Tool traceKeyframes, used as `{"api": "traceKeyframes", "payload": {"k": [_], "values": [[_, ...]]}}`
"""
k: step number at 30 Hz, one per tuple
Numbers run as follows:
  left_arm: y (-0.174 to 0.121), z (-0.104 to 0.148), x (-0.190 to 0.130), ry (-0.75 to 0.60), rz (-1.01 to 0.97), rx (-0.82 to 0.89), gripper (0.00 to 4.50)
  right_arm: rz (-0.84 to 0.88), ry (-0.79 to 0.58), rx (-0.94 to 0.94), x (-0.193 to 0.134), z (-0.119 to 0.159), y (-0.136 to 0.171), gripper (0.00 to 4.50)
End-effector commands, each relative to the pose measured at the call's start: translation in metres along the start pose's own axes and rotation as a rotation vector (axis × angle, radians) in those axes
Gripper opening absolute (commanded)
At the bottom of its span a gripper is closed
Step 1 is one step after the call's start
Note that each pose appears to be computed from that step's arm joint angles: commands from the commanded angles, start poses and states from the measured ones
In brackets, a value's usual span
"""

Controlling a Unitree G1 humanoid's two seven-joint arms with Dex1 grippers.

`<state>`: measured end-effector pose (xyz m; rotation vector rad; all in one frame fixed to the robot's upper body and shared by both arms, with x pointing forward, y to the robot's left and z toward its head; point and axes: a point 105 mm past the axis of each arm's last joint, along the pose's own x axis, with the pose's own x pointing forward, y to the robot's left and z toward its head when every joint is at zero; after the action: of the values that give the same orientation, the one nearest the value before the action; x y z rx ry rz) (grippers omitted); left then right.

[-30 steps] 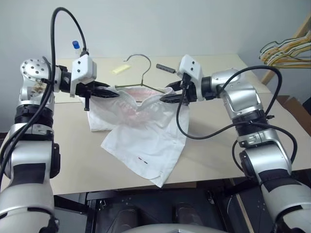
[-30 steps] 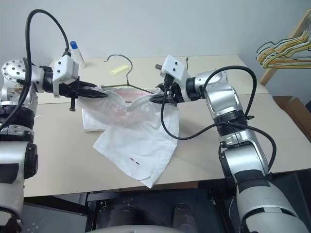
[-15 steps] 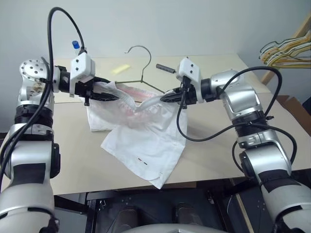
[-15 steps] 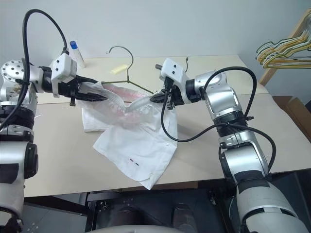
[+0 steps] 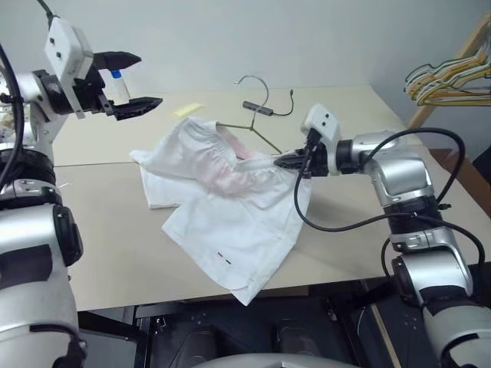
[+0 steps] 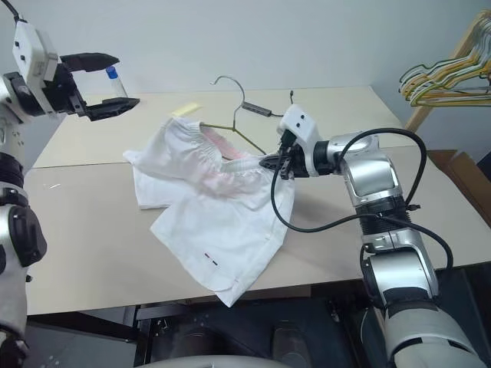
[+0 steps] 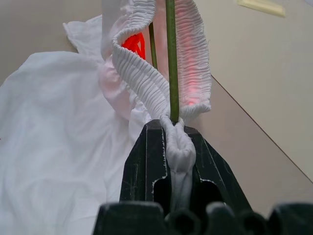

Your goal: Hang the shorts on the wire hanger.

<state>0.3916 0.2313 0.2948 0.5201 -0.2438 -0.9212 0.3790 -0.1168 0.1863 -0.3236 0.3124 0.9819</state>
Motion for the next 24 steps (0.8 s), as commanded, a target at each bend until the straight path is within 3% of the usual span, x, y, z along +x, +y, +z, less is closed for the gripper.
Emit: {"api": "traceKeyframes", "payload": {"k": [1,8,14,19,22,24], "values": [[-0.01,0.018,0.001,-0.172,-0.062,-0.026,4.5,-0.192,0.016,0.12,-0.037,-0.001,-0.019,0.11],[-0.042,0.02,0.003,-0.358,-0.126,-0.155,4.5,-0.5,0.082,0.412,-0.09,-0.032,-0.036,0.11],[-0.09,0.023,0.034,-0.458,-0.194,-0.262,4.5,-0.801,0.129,0.637,-0.145,-0.059,-0.056,0.11],[-0.098,0.035,0.05,-0.521,-0.164,-0.34,4.5,-1.083,0.152,0.736,-0.181,-0.068,-0.073,0.11],[-0.103,0.04,0.054,-0.546,-0.148,-0.356,4.5,-1.268,0.281,0.735,-0.191,-0.077,-0.078,0.11],[-0.106,0.042,0.054,-0.555,-0.145,-0.361,4.5,-1.337,0.26,0.751,-0.194,-0.075,-0.081,0.11]]}}
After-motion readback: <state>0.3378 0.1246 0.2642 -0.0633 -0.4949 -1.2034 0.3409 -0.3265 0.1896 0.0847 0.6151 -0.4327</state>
